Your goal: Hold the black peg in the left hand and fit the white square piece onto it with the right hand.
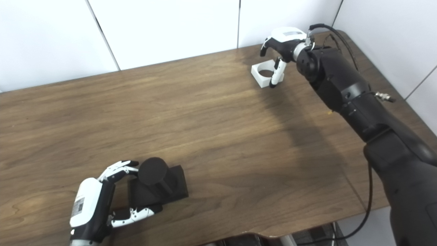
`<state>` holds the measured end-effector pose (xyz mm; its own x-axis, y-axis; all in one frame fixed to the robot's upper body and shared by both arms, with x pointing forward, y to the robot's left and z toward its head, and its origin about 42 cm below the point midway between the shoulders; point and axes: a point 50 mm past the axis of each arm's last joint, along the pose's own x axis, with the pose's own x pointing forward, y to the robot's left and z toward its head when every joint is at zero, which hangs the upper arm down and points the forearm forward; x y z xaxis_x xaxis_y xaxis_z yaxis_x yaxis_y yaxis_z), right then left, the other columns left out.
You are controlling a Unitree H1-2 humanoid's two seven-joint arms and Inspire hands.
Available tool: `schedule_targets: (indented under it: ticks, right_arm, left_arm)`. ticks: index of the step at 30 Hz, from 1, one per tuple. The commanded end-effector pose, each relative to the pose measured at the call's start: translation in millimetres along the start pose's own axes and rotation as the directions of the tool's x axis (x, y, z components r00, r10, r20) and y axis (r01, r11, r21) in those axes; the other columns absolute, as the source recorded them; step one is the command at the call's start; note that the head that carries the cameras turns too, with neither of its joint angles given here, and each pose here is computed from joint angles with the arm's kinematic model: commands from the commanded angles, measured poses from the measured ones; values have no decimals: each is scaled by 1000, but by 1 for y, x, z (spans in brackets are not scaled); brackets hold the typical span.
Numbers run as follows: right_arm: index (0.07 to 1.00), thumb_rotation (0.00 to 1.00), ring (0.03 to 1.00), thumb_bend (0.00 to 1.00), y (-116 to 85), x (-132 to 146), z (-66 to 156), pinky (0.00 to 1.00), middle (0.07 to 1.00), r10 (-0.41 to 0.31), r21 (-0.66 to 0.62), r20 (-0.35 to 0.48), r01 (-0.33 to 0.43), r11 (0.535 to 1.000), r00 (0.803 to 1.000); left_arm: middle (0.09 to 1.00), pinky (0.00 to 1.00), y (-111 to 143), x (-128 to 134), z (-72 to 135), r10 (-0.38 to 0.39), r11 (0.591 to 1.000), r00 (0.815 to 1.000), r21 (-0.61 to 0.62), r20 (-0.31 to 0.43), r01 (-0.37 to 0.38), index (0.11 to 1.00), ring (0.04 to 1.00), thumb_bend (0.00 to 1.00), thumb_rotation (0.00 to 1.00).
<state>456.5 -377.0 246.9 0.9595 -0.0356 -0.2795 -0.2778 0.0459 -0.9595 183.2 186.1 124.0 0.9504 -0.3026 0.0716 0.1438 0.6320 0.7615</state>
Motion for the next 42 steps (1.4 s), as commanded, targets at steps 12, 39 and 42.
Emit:
schedule_targets:
  ticks: [12, 39, 42]
  right_arm:
    - [716, 141, 1000, 940, -33, -2, 0, 1000, 933, -111, -12, 8, 111, 994, 994]
    - [733, 147, 1000, 913, -19, -5, 4, 1000, 940, -73, -5, 37, 73, 997, 997]
    - [730, 155, 1000, 918, -18, -5, 4, 1000, 939, -72, -6, 40, 72, 997, 997]
  left_arm:
    - [780, 720, 1, -2, 5, -22, 1000, 1000, 22, 1, 22, 487, 838, 516, 43]
    - [786, 769, -1, -3, 4, -117, 983, 983, 121, -139, 134, 488, 855, 515, 49]
    - [780, 772, -2, -2, 3, -122, 982, 982, 127, -141, 140, 488, 850, 515, 49]
